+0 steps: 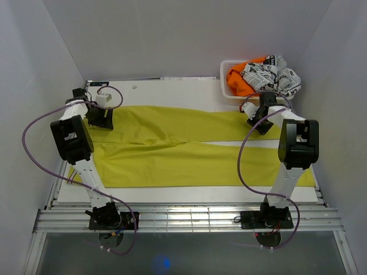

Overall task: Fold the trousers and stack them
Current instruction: Flatten the trousers out, then fold the trousers

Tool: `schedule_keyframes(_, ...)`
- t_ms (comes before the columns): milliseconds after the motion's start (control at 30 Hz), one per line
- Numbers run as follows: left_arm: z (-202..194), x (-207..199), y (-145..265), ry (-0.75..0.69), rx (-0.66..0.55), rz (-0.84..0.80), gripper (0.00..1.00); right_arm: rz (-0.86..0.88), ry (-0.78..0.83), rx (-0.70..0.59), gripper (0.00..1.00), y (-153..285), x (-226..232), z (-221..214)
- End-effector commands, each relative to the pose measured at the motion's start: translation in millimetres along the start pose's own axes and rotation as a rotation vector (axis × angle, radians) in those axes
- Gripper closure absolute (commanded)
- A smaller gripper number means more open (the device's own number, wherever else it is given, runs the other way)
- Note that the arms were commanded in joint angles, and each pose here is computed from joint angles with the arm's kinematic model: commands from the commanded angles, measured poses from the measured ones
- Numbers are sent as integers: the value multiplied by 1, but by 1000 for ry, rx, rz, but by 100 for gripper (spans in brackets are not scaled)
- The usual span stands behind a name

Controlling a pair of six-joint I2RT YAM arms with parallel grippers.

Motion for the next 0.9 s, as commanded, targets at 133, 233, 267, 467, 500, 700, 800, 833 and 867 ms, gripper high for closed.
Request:
schedule_keyframes(133,-65,2,20,-86,189,-23,25,339,126,243,69,11,83,-76)
schedule_keyframes(233,-62,4,38,-149,135,-36,24,363,129,203,68,29,90,-76)
schedule_keyframes(267,-57,5,45,-175,104,-43,23,384,118,164,68,33,91,-71)
schedule_keyframes(467,11,-5,100,-289,-229,-75,12,316,96,-78,50,93,41,-10)
schedule_keyframes(500,20,-4,107,-302,-262,-65,11,285,98,-106,41,99,30,-4)
schedule_keyframes(700,76,33,117,-333,-417,26,6,116,90,-154,23,99,-42,10)
schedule_keyframes(800,78,49,96,-355,-403,21,6,93,93,-164,27,83,-63,11)
schedule_keyframes(833,82,55,95,-395,-406,37,5,86,113,-174,29,76,-70,10)
schedule_keyframes(867,82,59,91,-410,-400,41,5,88,129,-184,30,71,-71,10)
Point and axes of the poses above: each gripper's point midway between its finger pads, its own y axis back along the fingers, its own x axis along the line the jaws close on, z = x × y, the point moved 8 cm from there along y, back along the fingers, and after that the axes turned 4 degrees about -y, right-handed, at the moved point
